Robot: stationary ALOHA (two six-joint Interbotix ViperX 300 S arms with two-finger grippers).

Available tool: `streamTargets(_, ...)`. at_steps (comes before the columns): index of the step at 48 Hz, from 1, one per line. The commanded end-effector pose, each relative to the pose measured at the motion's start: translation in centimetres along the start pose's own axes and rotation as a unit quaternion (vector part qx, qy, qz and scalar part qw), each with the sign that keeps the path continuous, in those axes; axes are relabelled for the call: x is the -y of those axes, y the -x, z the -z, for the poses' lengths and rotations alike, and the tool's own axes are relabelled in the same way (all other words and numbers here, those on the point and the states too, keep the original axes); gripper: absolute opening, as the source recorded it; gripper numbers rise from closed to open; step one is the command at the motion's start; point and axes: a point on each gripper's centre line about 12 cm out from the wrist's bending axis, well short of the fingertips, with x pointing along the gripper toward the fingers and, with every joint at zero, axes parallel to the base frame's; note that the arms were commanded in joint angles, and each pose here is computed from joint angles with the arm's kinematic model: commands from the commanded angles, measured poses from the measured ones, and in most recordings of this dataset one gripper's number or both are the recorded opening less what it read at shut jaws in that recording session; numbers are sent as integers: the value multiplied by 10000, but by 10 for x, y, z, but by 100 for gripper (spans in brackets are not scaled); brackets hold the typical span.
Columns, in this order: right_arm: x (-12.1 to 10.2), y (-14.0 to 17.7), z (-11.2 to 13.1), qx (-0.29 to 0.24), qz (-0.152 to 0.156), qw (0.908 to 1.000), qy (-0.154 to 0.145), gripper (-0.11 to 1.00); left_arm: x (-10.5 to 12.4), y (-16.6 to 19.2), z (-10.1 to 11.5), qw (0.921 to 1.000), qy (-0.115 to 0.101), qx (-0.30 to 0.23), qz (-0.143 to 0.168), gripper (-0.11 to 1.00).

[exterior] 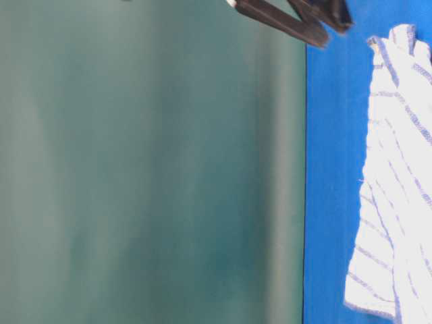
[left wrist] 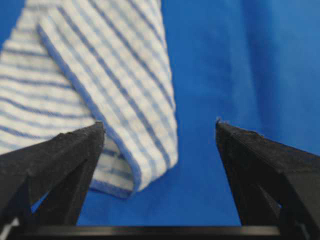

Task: Lift the towel with both arms.
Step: 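Move both grippers inward to the left and right edges of the striped towel, then close both grippers on the towel's left and right edges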

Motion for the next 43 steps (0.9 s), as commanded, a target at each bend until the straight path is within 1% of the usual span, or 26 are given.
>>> streamTargets(1, 0, -8, -6, 15, 2, 10000, -23, 63, 0, -11, -1, 10000, 6, -61, -4, 90)
streamTargets(8, 0, -25, 4, -253, 4, 9997, -23, 63, 0, -30, 13, 9991, 23, -414, -13, 90)
streamTargets(17, 1, -42, 15, -537, 19, 9985, -48, 63, 0, -50, 24, 9974, 17, -720, -11, 90)
streamTargets(29, 10, -52, 21, -628, 117, 9979, -127, 63, -2, -53, 31, 9961, 32, -881, -37, 88)
streamTargets(32, 13, -52, 20, -605, 150, 9979, -149, 62, -3, -52, 31, 9957, 34, -927, -46, 85)
streamTargets(35, 14, -52, 20, -597, 162, 9980, -134, 59, -3, -52, 34, 9945, 39, -1041, -50, 79)
streamTargets(36, 14, -52, 20, -613, 162, 9979, -127, 57, -3, -52, 35, 9942, 32, -1072, -49, 75)
streamTargets(38, 14, -52, 20, -613, 161, 9979, -112, 51, -3, -52, 36, 9934, 32, -1148, -50, 64)
streamTargets(40, 15, -52, 20, -621, 166, 9979, -109, 41, -4, -52, 37, 9925, 31, -1216, -63, 52)
streamTargets(43, 15, -51, 20, -621, 166, 9979, -109, 22, -5, -51, 38, 9920, 47, -1262, -77, 32)
